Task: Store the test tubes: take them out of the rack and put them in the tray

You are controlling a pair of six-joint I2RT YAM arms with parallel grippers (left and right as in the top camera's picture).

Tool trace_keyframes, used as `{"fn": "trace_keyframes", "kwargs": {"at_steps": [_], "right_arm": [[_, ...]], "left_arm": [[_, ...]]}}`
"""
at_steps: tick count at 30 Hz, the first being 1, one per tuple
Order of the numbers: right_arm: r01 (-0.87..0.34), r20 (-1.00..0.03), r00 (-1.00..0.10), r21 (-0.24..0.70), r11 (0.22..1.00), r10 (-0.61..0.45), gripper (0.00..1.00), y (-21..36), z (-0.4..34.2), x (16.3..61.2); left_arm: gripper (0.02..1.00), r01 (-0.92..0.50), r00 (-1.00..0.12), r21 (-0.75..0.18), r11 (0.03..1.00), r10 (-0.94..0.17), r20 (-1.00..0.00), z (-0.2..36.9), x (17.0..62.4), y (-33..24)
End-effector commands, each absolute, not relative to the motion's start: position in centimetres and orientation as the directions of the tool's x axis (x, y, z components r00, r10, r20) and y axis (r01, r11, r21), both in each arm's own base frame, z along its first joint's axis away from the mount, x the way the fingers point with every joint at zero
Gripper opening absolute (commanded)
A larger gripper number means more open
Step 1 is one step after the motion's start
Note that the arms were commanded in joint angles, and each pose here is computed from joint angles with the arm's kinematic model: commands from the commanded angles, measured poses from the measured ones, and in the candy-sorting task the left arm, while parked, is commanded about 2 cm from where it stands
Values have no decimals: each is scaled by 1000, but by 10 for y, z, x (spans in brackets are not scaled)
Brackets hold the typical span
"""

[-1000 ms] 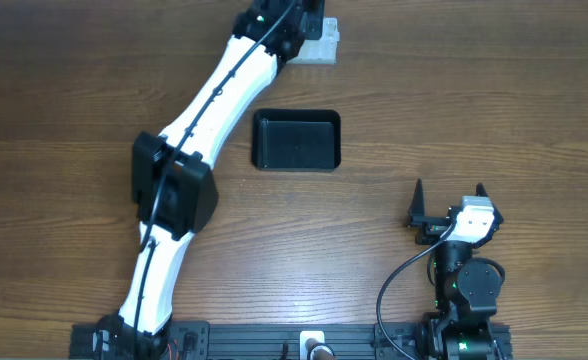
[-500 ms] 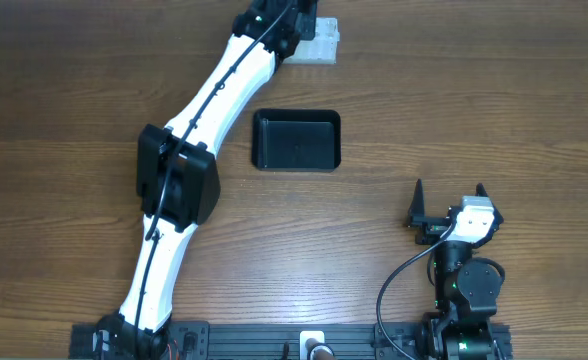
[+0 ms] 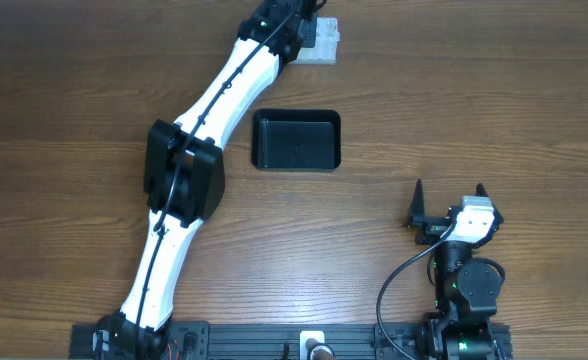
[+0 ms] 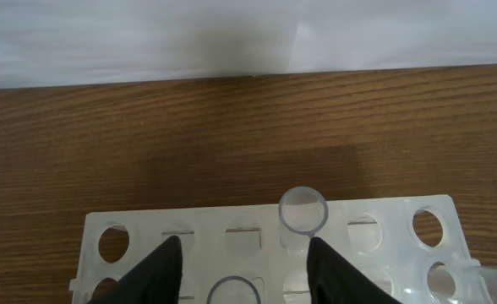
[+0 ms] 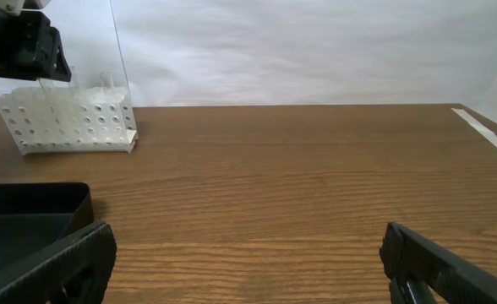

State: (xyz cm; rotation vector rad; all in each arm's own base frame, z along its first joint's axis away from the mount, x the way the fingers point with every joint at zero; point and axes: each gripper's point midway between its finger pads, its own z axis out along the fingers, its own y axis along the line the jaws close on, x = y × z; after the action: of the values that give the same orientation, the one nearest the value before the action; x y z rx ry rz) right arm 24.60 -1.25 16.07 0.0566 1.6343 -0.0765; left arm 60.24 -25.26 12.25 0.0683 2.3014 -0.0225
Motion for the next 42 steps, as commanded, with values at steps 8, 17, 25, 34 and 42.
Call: {"fn": "trace_keyframes", "kwargs": {"at_steps": [8, 17, 25, 34, 42], "right_arm": [[85, -998, -67, -23, 996, -17, 993, -13, 159, 246], [85, -998, -67, -23, 996, -17, 993, -13, 159, 246], [85, -998, -67, -23, 996, -17, 991, -13, 159, 246], [85, -998, -67, -23, 996, -17, 991, -13, 159, 246], [86, -998, -67, -23, 996, -17, 993, -14, 159, 246]], "left_arm": [[332, 51, -679, 0, 999, 35, -733, 121, 602, -250], [244, 51, -686, 4, 999, 37, -727, 120, 601, -249], [112, 51, -686, 4, 999, 38, -727, 120, 601, -249], [121, 48, -675, -8, 999, 27, -737, 130, 601, -249], [128, 59, -584, -66, 996, -19, -812, 217, 590, -248]]}}
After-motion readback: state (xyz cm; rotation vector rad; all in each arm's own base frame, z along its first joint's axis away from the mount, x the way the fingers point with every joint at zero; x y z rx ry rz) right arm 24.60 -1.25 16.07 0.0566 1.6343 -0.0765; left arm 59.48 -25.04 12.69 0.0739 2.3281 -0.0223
